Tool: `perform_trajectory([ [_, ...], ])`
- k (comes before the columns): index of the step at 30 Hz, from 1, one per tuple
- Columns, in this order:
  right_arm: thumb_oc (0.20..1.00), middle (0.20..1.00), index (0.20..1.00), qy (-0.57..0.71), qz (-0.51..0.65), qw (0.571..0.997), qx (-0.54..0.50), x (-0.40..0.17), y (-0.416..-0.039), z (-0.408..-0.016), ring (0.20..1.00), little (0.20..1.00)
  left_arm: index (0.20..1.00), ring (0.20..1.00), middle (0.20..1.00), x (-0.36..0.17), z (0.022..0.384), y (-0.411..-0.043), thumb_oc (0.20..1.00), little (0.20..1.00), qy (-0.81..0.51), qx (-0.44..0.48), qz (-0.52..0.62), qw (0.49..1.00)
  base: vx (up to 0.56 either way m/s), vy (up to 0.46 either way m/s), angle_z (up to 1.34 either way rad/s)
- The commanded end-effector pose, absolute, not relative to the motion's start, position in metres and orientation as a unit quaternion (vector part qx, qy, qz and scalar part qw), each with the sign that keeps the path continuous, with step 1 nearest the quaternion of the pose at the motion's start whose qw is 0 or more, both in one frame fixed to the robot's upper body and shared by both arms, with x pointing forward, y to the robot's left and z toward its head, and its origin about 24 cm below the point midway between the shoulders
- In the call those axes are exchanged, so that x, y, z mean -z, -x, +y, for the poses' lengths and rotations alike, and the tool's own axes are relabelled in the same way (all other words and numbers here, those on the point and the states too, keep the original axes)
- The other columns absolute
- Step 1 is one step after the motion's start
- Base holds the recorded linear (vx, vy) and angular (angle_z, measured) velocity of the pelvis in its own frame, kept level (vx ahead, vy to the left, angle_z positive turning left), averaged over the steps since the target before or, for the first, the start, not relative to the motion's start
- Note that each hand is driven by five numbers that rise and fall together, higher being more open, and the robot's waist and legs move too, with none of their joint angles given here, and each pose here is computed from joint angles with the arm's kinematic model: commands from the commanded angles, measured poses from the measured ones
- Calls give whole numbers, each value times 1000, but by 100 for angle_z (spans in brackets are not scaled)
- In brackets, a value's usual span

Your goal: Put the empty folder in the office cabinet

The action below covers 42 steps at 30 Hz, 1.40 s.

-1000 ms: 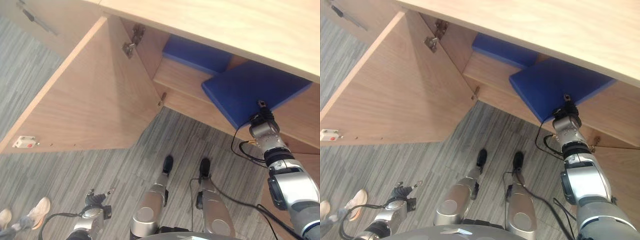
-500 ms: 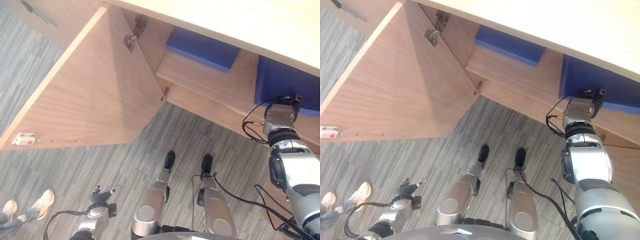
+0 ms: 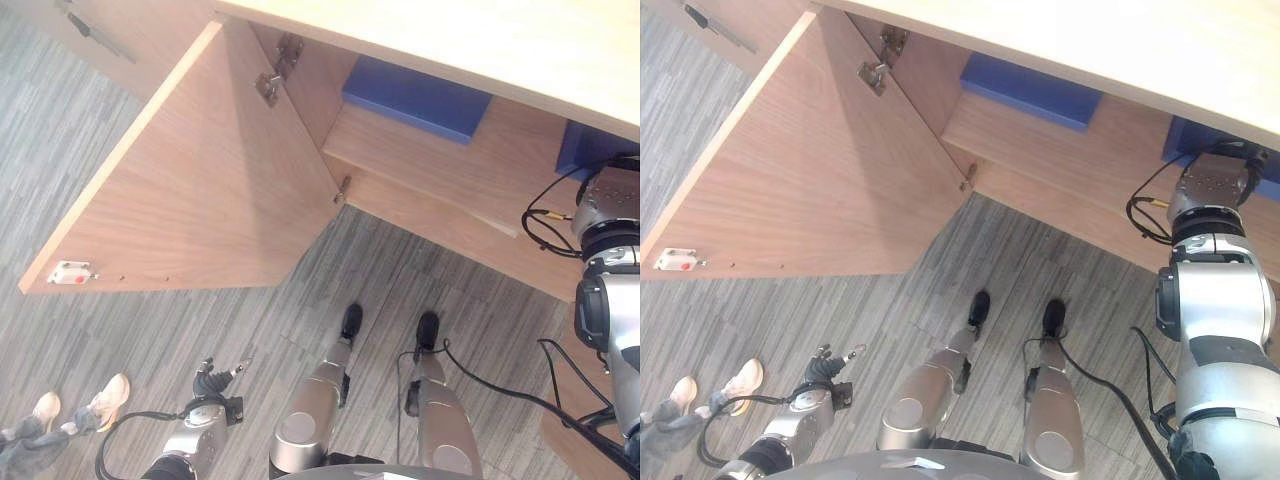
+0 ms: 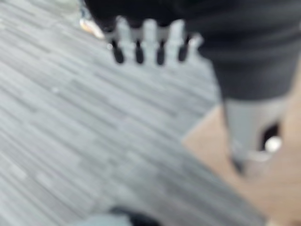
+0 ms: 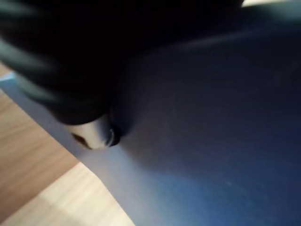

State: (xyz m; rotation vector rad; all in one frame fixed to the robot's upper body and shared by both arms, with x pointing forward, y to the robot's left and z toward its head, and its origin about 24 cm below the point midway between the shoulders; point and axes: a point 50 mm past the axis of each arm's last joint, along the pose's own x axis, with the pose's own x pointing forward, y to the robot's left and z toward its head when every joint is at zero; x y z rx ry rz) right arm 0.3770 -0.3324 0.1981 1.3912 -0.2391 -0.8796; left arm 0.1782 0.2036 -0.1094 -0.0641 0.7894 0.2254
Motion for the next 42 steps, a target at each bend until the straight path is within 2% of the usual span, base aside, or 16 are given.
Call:
perform_trajectory([
  [1, 200, 200, 200, -533, -129, 752, 364, -224, -375, -345, 200, 200, 1000, 1000, 1000, 112, 222, -166, 1000, 1000, -3, -113, 394, 912, 0, 0, 0],
  [5, 200, 200, 200, -502, -107, 787, 342, -225, -380, -340, 200, 200, 1000, 1000, 1000, 107, 223, -172, 1000, 1000, 2, -110, 383, 917, 0, 0, 0],
  [15, 200, 200, 200, -494, -103, 797, 332, -230, -382, -338, 200, 200, 1000, 1000, 1000, 104, 226, -174, 1000, 1000, 10, -115, 377, 919, 0, 0, 0],
  [22, 200, 200, 200, -480, -166, 744, 434, -245, -369, -349, 200, 200, 1000, 1000, 1000, 104, 221, -174, 1000, 1000, 12, -116, 374, 920, 0, 0, 0],
  [31, 200, 200, 200, -489, -144, 754, 414, -255, -376, -338, 200, 200, 1000, 1000, 1000, 101, 219, -177, 1000, 1000, 10, -111, 369, 923, -1, -1, -1],
  [37, 200, 200, 200, -483, -139, 744, 440, -255, -372, -342, 200, 200, 1000, 1000, 1000, 99, 219, -180, 1000, 1000, 11, -109, 365, 925, 0, 0, 0],
  [41, 200, 200, 200, -474, -150, 724, 478, -262, -367, -345, 200, 200, 1000, 1000, 1000, 97, 218, -183, 1000, 1000, 10, -108, 361, 926, 0, 0, 0],
  [42, 200, 200, 200, -478, -160, 701, 504, -264, -363, -346, 200, 200, 1000, 1000, 1000, 96, 218, -183, 1000, 1000, 10, -106, 358, 927, 0, 0, 0],
])
